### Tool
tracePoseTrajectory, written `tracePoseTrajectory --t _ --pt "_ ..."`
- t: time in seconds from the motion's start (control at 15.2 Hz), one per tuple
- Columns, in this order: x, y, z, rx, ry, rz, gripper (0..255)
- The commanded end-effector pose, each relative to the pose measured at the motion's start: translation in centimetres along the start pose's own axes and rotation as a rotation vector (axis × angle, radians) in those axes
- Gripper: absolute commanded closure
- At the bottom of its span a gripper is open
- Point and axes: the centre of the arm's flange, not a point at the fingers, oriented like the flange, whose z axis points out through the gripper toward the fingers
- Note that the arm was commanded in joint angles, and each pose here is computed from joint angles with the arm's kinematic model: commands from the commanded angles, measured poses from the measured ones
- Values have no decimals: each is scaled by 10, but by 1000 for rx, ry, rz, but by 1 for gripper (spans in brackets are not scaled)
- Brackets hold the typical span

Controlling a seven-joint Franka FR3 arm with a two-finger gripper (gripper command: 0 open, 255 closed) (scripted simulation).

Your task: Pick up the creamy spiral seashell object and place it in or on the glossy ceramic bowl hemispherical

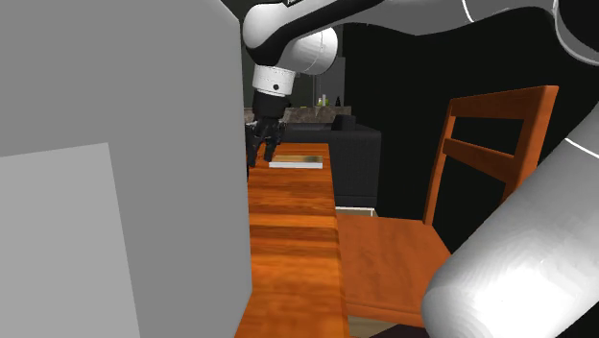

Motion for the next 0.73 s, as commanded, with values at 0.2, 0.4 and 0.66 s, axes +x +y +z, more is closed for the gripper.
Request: tracePoseTrajectory --t 0.2,0.4,0.66 --pt "63 -18 11 279 -251 -355 0" --pt "58 -22 26 279 -252 -355 0" --pt "52 -27 45 279 -252 -355 0"
